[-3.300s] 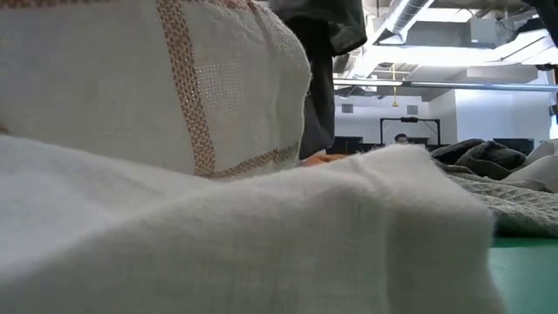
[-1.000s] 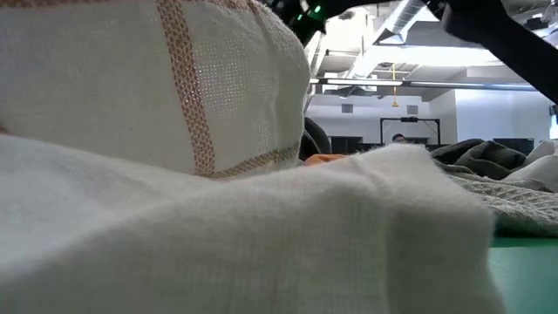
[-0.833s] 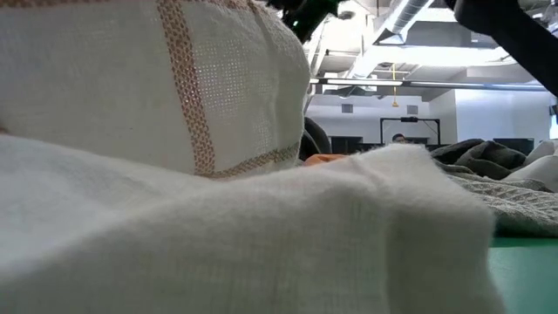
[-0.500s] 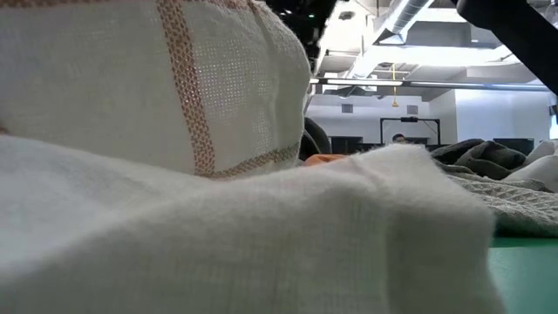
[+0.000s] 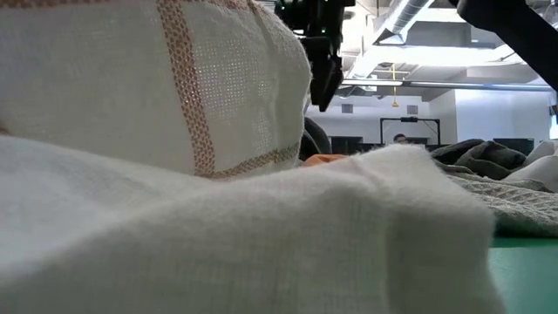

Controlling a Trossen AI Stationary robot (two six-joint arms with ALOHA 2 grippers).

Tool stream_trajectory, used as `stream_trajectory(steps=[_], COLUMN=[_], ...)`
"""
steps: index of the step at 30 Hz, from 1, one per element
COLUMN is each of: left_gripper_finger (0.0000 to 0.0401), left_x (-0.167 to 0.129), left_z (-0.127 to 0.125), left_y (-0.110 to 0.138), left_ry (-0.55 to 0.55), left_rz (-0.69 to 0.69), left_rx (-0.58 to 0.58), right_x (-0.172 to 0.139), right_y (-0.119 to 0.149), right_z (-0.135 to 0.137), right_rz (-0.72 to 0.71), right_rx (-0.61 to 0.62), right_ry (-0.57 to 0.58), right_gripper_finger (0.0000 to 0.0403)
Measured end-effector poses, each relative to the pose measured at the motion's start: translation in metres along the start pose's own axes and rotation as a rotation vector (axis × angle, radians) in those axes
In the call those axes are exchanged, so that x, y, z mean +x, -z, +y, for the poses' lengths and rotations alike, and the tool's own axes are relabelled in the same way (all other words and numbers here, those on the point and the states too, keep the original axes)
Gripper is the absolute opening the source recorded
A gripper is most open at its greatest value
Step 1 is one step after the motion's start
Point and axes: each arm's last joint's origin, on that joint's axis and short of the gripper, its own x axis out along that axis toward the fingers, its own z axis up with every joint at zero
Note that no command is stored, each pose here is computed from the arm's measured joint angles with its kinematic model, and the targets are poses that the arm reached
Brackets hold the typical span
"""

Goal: Sort towels by color in basket
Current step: Put the dark gray towel into the right transparent bin

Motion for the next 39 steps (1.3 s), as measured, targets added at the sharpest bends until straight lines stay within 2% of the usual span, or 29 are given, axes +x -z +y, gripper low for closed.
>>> stream_trajectory(steps=[6, 10, 14, 19, 24, 28, 31, 35, 39], left_gripper_finger=[0.0180, 0.0180, 0.0180, 0.0180, 0.0180, 0.0180, 0.0180, 0.0180, 0.0180], left_x=[0.000, -0.001, -0.002, -0.002, -0.002, -0.002, -0.003, -0.003, -0.003], left_z=[0.000, -0.002, -0.004, -0.005, -0.005, -0.005, -0.005, -0.005, -0.005], left_y=[0.001, 0.001, 0.001, 0.001, 0.001, 0.001, 0.001, 0.002, 0.003], left_ry=[0.004, 0.019, 0.033, 0.044, 0.046, 0.045, 0.045, 0.048, 0.049], left_rz=[0.005, 0.005, 0.005, 0.003, 0.002, 0.003, 0.003, 0.010, 0.021], left_rx=[0.004, 0.008, 0.002, -0.002, -0.011, -0.018, -0.018, -0.017, -0.014], right_x=[0.031, 0.028, 0.023, 0.041, 0.071, 0.081, 0.094, 0.102, 0.121], right_y=[0.005, 0.010, 0.025, 0.049, 0.062, 0.064, 0.064, 0.061, 0.061], right_z=[0.026, 0.040, 0.045, 0.056, 0.076, 0.088, 0.095, 0.099, 0.100], right_rz=[0.078, -0.033, -0.117, -0.226, -0.362, -0.448, -0.490, -0.532, -0.489], right_rx=[-0.035, -0.035, 0.034, 0.109, 0.092, 0.029, 0.018, 0.046, 0.067], right_ry=[-0.006, 0.018, 0.045, 0.111, 0.149, 0.241, 0.339, 0.340, 0.360], right_gripper_finger=[0.0311, 0.0311, 0.0311, 0.0311, 0.0311, 0.0311, 0.0311, 0.0311, 0.0311])
